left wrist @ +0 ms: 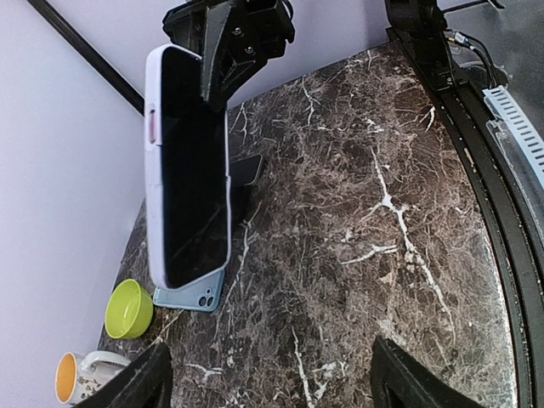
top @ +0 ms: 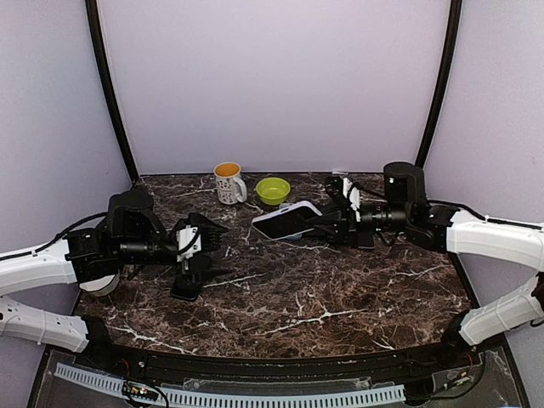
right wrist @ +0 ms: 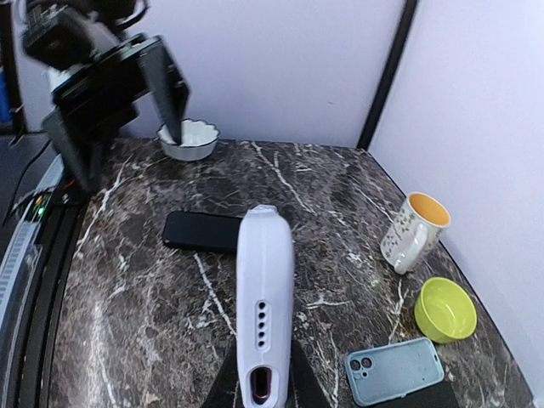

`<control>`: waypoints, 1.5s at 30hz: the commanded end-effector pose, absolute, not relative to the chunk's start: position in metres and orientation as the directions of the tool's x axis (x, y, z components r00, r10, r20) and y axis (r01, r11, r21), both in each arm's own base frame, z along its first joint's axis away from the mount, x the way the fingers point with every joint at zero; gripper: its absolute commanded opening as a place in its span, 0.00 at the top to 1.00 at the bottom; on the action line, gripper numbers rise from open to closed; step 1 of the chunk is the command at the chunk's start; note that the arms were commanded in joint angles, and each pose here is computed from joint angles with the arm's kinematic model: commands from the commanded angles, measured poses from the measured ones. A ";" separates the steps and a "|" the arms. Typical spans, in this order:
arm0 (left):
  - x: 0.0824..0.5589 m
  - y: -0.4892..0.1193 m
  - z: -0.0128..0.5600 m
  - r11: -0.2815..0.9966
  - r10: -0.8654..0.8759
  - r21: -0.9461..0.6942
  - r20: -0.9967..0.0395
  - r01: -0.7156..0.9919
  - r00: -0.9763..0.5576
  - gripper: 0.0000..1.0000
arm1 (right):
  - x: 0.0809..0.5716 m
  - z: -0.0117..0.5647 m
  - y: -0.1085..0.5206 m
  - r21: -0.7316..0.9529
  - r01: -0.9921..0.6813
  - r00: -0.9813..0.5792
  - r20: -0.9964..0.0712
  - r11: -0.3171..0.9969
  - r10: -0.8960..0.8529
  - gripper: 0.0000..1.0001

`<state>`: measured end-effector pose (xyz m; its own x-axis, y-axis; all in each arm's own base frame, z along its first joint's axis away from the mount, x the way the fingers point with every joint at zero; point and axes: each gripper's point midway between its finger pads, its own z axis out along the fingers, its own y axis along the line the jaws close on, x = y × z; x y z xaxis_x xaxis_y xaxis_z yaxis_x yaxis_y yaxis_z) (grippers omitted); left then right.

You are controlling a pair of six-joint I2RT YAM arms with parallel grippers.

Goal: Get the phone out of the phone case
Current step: Remove the top left corner of the phone case.

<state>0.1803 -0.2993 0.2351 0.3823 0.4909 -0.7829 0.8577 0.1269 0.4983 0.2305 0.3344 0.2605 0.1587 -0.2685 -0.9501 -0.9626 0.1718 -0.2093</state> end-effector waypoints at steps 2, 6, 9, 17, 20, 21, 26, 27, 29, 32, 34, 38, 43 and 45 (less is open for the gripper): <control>0.168 -0.302 0.237 0.059 0.450 0.549 -0.760 0.834 0.468 0.21 | 0.175 0.288 0.335 -0.440 -0.891 0.452 -0.883 -0.110 -0.126 1.00; 0.153 -0.302 0.230 -0.016 0.412 0.560 -0.751 0.829 0.515 0.26 | 0.154 0.291 0.333 -0.448 -0.862 0.475 -0.877 -0.238 -0.072 1.00; 0.142 -0.302 0.228 -0.059 0.376 0.560 -0.754 0.827 0.538 0.30 | 0.145 0.293 0.333 -0.439 -0.847 0.473 -0.880 -0.299 -0.047 1.00; 0.118 -0.303 0.227 -0.165 0.296 0.541 -0.770 0.824 0.565 0.36 | 0.135 0.300 0.341 -0.476 -0.818 0.504 -0.864 -0.323 -0.003 1.00; 0.117 -0.304 0.226 -0.173 0.291 0.538 -0.772 0.825 0.565 0.37 | 0.130 0.299 0.348 -0.494 -0.801 0.524 -0.852 -0.337 0.001 1.00; 0.116 -0.305 0.226 -0.178 0.287 0.534 -0.775 0.827 0.563 0.37 | 0.128 0.299 0.349 -0.499 -0.797 0.530 -0.848 -0.341 0.002 1.00; 0.114 -0.306 0.225 -0.192 0.276 0.526 -0.781 0.829 0.560 0.39 | 0.125 0.292 0.358 -0.507 -0.783 0.548 -0.836 -0.360 -0.013 1.00; 0.113 -0.306 0.225 -0.194 0.277 0.524 -0.782 0.830 0.558 0.39 | 0.125 0.292 0.359 -0.509 -0.781 0.551 -0.834 -0.361 -0.017 1.00; 0.112 -0.305 0.224 -0.198 0.274 0.523 -0.782 0.829 0.559 0.39 | 0.124 0.292 0.361 -0.517 -0.776 0.560 -0.829 -0.361 -0.015 1.00; 0.111 -0.305 0.224 -0.206 0.270 0.517 -0.786 0.831 0.556 0.39 | 0.122 0.296 0.363 -0.535 -0.767 0.573 -0.819 -0.354 -0.006 1.00; 0.109 -0.306 0.224 -0.214 0.263 0.514 -0.788 0.830 0.556 0.40 | 0.121 0.298 0.364 -0.548 -0.761 0.584 -0.812 -0.347 0.002 1.00; 0.105 -0.305 0.225 -0.228 0.248 0.511 -0.793 0.829 0.557 0.41 | 0.120 0.304 0.365 -0.577 -0.745 0.607 -0.795 -0.334 0.020 1.00; 0.100 -0.304 0.224 -0.246 0.239 0.507 -0.795 0.826 0.558 0.44 | 0.119 0.309 0.366 -0.602 -0.730 0.626 -0.779 -0.323 0.035 1.00; 0.098 -0.303 0.224 -0.255 0.233 0.503 -0.797 0.826 0.557 0.44 | 0.118 0.309 0.367 -0.607 -0.726 0.630 -0.775 -0.322 0.040 1.00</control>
<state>0.1096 -0.3062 0.2302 0.5598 0.2528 -0.7891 0.8279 -0.2090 0.5204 0.1219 0.3601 0.2633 0.5279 -0.0939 -0.8441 -0.8034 -0.3776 -0.4605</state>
